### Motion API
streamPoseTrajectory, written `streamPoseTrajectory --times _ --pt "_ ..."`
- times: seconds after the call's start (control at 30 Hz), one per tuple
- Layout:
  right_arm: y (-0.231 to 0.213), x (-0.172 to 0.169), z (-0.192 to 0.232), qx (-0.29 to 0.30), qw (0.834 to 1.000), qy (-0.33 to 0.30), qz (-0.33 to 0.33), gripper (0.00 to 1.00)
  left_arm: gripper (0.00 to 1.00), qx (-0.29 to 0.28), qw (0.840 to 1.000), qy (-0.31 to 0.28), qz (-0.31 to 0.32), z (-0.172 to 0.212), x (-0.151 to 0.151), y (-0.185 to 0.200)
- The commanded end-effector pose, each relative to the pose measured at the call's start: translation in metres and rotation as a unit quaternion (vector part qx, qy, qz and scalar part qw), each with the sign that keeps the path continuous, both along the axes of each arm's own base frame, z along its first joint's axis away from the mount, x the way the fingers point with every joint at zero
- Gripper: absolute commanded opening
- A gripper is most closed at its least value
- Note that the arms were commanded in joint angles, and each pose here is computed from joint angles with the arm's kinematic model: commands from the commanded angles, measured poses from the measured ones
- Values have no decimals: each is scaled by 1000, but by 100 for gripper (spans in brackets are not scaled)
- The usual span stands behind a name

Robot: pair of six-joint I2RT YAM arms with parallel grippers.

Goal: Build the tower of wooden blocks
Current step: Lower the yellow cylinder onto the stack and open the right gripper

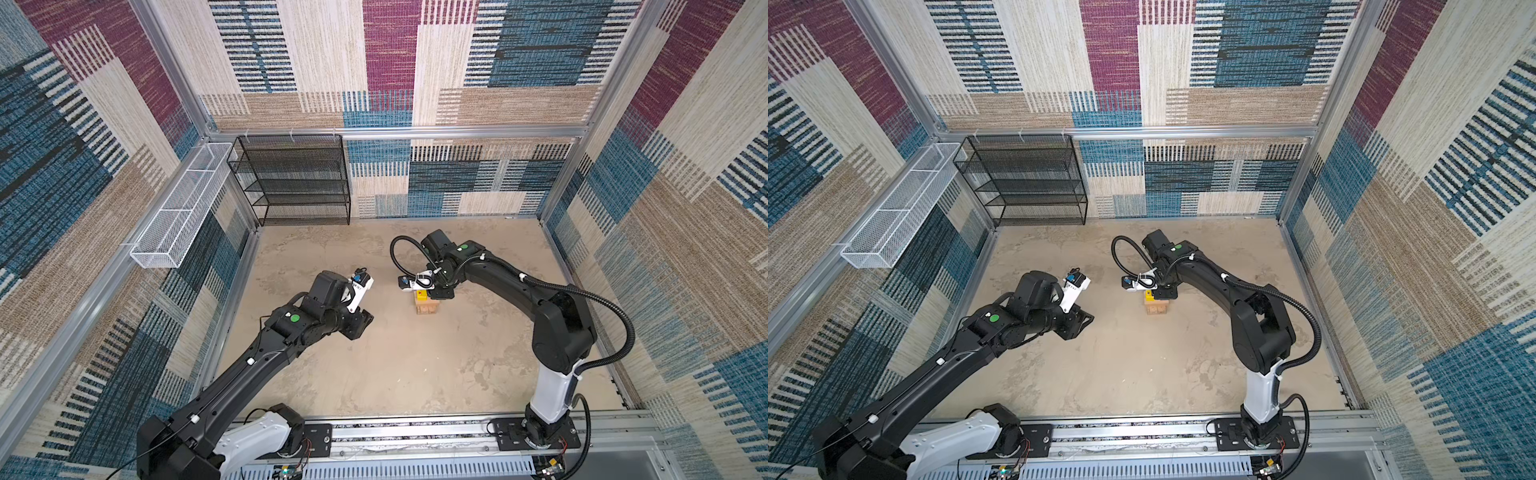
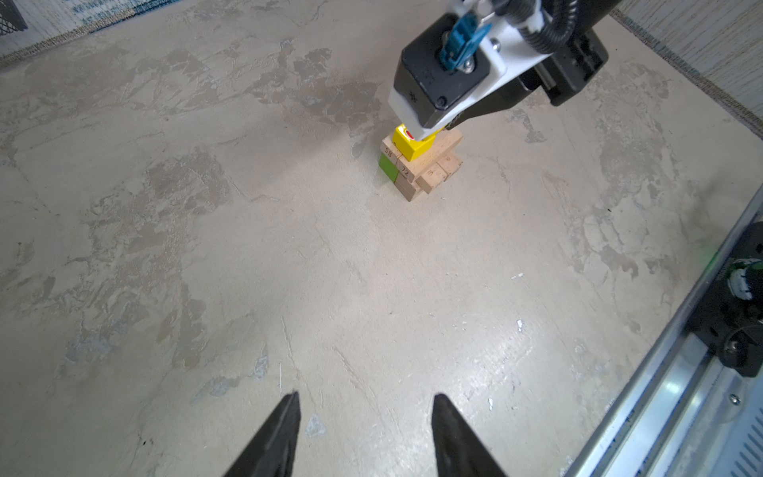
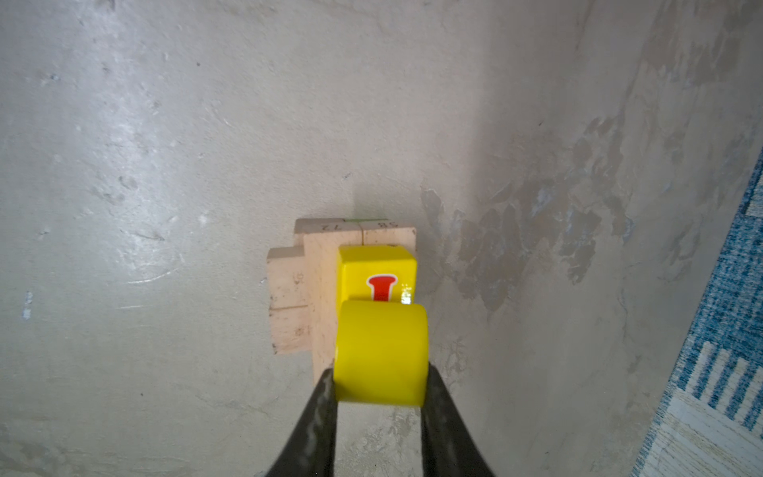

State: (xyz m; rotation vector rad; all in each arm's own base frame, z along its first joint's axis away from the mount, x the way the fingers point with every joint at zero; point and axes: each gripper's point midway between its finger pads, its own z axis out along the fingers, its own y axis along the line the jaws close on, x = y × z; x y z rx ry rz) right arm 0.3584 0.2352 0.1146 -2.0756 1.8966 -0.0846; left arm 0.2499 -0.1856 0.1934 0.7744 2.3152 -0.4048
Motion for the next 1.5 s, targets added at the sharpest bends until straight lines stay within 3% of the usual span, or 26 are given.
streamPoseTrajectory --times 0.0,0.3,0.33,0.5,0.53,1.23,1.43,1.47 --pt "3 0 2 9 1000 -3 6 24 56 -1 1000 -7 -7 1 1 -2" --pt "4 3 1 9 1000 -7 4 30 56 0 1000 -7 -7 0 1 -2" --pt "4 3 1 9 1000 -8 5 35 56 0 1000 -7 -7 0 1 -2" --pt "5 5 2 10 1000 -12 4 37 56 1 1000 -5 -8 0 1 -2" --pt "5 5 3 11 1000 -13 3 42 56 0 1000 -6 -8 0 1 -2" --pt "8 10 7 18 1000 -19 -1 43 56 -2 1000 -6 -10 0 0 -2" --pt "10 10 23 30 999 -29 -4 44 56 3 1000 -12 -4 1 2 0" --pt "11 9 27 35 999 -30 -4 48 56 5 1000 -16 0 2 3 2"
